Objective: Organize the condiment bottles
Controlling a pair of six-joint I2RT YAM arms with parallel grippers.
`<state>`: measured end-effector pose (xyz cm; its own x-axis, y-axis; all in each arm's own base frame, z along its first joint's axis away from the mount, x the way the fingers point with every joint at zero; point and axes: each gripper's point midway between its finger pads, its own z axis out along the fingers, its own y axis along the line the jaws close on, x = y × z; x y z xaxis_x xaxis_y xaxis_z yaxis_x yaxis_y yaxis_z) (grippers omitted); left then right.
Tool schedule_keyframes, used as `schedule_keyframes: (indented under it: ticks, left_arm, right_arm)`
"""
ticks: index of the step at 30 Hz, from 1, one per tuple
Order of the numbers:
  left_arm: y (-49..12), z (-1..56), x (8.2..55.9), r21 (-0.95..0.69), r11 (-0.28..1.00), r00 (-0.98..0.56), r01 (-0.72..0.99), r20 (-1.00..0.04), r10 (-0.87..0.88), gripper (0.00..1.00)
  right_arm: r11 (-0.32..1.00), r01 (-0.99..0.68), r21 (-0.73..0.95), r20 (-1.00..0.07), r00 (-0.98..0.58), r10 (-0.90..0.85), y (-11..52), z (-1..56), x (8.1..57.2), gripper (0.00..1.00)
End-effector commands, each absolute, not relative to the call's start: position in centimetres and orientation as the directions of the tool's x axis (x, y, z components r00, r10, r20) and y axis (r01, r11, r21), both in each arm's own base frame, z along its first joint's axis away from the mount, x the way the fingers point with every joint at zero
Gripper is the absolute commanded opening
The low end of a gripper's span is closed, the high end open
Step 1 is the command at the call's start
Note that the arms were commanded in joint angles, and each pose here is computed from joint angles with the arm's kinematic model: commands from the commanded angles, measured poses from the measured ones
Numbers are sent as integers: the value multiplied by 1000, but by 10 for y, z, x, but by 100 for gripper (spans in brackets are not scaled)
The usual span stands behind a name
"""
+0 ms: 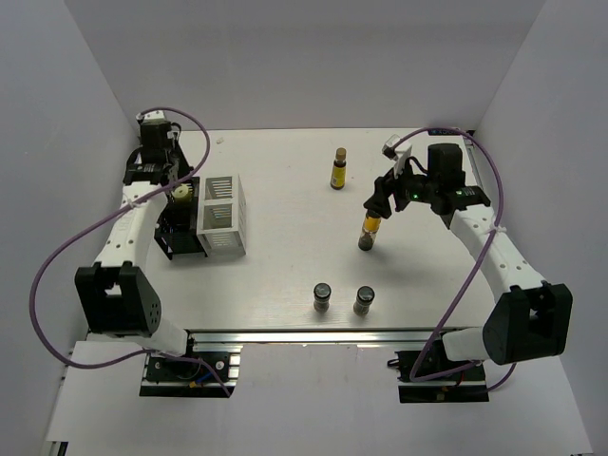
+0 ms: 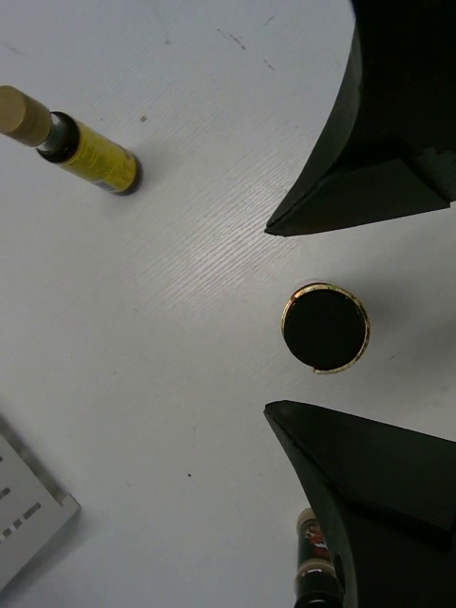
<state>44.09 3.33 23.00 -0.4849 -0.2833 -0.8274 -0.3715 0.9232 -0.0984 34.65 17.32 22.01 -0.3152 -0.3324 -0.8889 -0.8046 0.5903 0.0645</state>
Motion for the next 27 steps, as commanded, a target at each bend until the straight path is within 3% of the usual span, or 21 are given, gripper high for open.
schedule_keyframes:
  ticks: [1,2,7,10,17,19,23,25,26,27]
  left_arm:
    - [-30,330,428,-326,945,-346,-21,-884,-313,18]
    - [-44,334,424,-364,930,-354,50,-877,-324,18]
    - [-168,323,378,-446,814,-544,372,-815,-197,65]
    - [-225,302,341,-454,754,-637,474,-768,-63,75]
    - [-291,234,274,-353,715,-722,604,-622,303,83]
    - [-297,216,271,-300,739,-729,603,-582,359,83]
    - [-303,203,265,-304,747,-742,591,-570,354,83]
    - [-303,201,262,-306,757,-746,578,-574,337,83]
    - [-300,196,263,-298,769,-750,566,-574,329,83]
    - [-299,196,263,-302,784,-760,543,-573,306,83]
  right_arm:
    - [471,-880,-58,-943,-106,-315,186,269,330,76]
    - [453,-889,-63,-945,-92,-313,188,269,325,77]
    - [456,-889,-40,-945,-115,-307,188,266,323,83]
    - [495,-869,-15,-941,-155,-302,185,265,328,83]
    - [534,-845,21,-929,-214,-301,181,259,330,78]
    - [535,-845,24,-924,-223,-310,179,257,327,68]
    - [578,-815,22,-921,-242,-306,173,251,326,38]
    - [602,-798,15,-919,-247,-306,170,248,330,46]
    - [601,-799,17,-917,-251,-308,170,248,332,62]
    - [604,-796,32,-908,-276,-315,170,241,336,69]
